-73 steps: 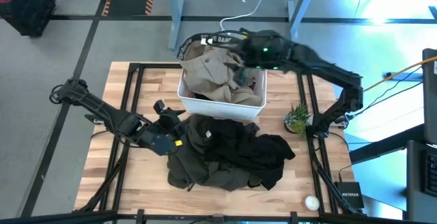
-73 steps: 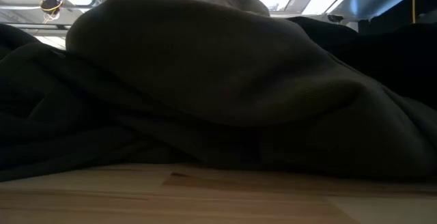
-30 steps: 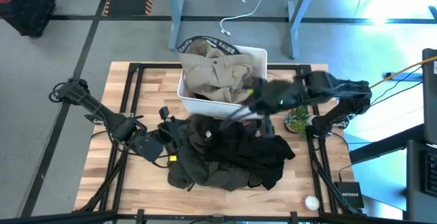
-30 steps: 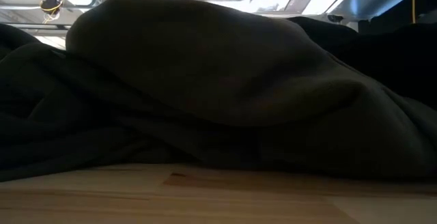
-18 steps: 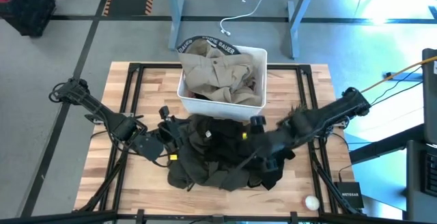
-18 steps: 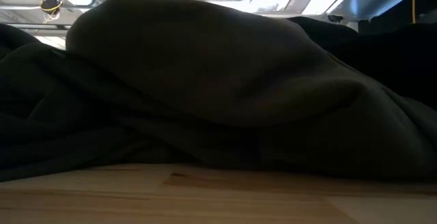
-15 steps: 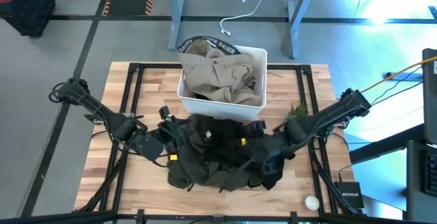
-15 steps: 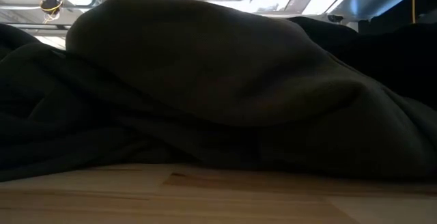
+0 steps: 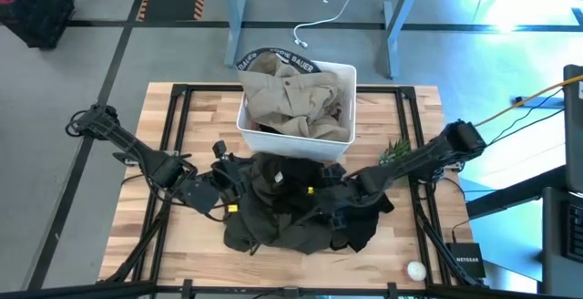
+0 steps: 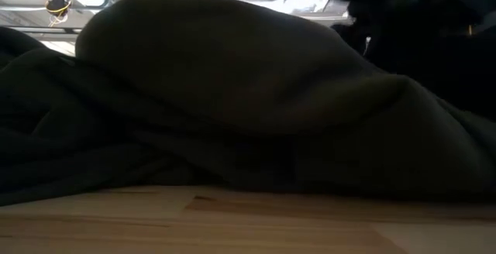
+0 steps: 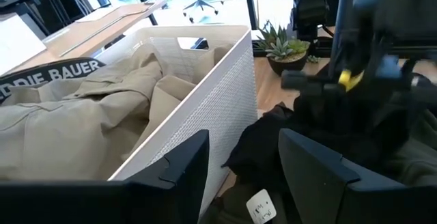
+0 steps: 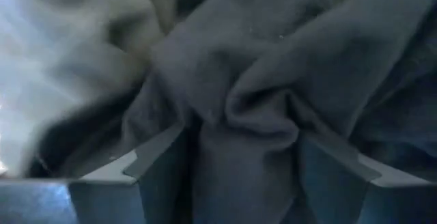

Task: Sort clothes
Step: Put the black shirt into the white laundry laundry bin

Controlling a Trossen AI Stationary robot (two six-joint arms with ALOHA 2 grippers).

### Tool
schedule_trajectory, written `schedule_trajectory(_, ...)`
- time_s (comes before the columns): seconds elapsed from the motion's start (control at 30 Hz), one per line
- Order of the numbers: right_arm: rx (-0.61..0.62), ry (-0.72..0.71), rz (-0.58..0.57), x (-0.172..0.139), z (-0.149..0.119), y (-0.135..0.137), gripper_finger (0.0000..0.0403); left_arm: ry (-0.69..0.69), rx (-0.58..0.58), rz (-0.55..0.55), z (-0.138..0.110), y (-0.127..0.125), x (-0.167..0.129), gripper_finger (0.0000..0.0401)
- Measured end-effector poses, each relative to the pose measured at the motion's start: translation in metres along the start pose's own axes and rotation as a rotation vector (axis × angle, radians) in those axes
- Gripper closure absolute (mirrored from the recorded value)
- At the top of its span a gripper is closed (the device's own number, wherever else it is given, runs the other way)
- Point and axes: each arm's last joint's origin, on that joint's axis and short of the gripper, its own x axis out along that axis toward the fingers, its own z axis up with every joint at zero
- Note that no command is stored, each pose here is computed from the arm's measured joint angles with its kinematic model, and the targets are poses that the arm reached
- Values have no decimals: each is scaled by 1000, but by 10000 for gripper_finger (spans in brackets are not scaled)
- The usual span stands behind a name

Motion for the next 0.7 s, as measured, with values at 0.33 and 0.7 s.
schedule_trajectory(0.33, -50, 6, -28, 6, 4, -4, 354, 2, 3, 1, 0, 0, 0, 229)
schedule_trajectory(0.7, -181, -47, -260, -56, 49, 6, 372, 3, -3, 1, 0, 0, 0, 229)
